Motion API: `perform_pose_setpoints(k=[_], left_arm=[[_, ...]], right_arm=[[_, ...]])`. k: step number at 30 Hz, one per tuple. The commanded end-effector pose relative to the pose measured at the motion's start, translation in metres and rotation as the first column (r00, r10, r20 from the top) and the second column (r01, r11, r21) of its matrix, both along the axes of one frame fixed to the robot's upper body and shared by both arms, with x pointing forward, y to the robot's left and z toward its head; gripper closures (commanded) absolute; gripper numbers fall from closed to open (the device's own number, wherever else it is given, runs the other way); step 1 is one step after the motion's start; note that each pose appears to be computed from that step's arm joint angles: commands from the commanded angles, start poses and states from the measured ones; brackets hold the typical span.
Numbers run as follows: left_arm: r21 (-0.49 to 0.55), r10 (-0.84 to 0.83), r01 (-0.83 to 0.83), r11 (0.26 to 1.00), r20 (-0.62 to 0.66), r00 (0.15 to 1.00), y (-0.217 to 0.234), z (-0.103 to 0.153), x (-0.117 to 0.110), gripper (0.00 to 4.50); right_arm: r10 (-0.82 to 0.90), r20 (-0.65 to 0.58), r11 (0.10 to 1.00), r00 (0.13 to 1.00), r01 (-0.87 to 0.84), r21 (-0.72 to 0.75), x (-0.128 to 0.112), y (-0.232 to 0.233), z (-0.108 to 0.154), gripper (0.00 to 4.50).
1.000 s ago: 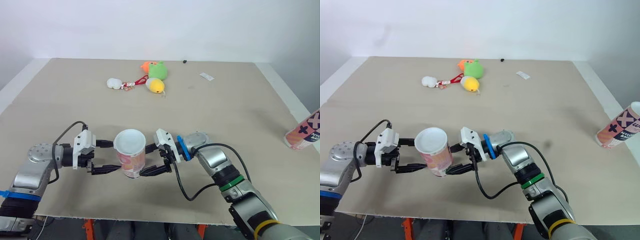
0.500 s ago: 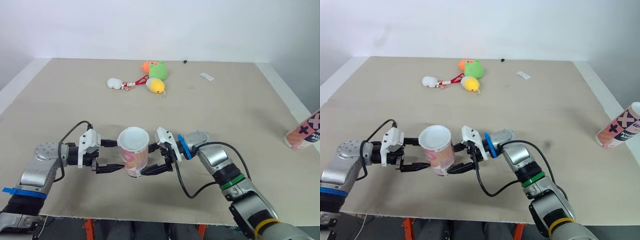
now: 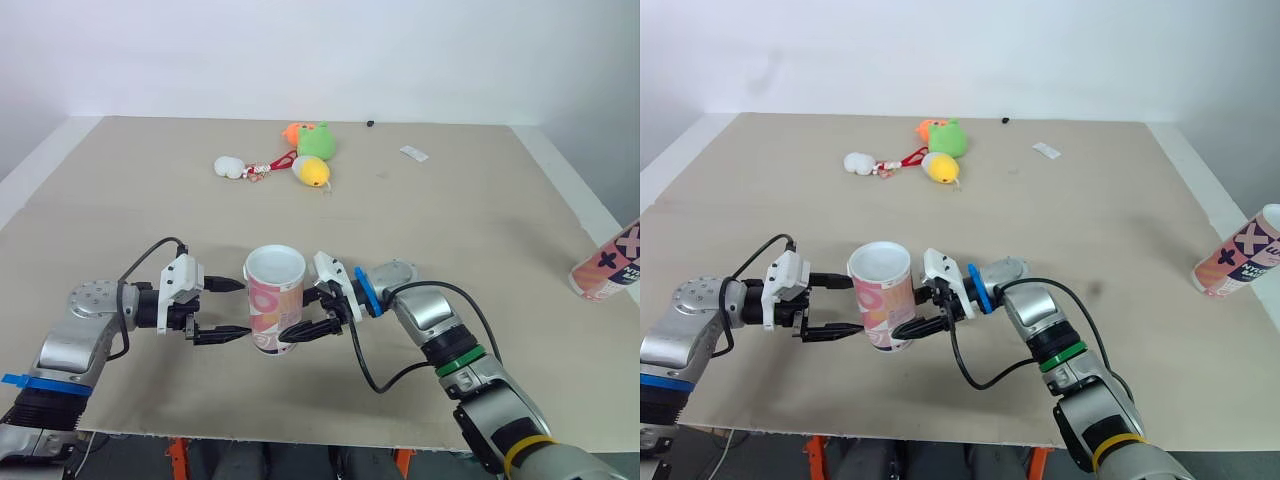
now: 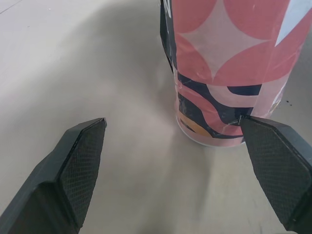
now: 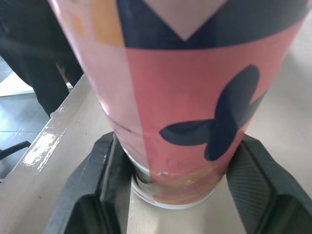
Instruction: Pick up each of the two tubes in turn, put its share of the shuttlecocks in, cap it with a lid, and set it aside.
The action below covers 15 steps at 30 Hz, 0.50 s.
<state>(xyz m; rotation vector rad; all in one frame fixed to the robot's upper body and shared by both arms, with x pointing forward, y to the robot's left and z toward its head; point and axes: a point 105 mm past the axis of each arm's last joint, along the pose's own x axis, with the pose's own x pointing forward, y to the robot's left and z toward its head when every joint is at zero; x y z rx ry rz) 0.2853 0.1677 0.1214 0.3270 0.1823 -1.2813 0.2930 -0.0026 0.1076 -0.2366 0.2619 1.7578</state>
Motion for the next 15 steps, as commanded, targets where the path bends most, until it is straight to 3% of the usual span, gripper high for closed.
perform_pose_setpoints(k=[1,6,15], left_arm=[[-0.018,-0.022,0.023,1.0,0.051,0.998,-0.006,0.009,-0.001,0.0],[-0.021,-0.011,0.012,1.0,0.048,0.999,-0.004,0.008,-0.001,0.0],[-0.083,0.047,-0.041,0.996,0.076,0.996,0.013,0.025,-0.004,0.0]], right_arm=[[0.073,0.015,0.996,0.997,-0.074,0.042,-0.007,0.013,0.013,2.26],[0.036,0.051,0.997,0.998,-0.039,0.06,0.001,0.001,0.026,2.26],[-0.185,0.174,0.981,0.967,0.171,0.093,0.02,-0.072,0.059,2.26]])
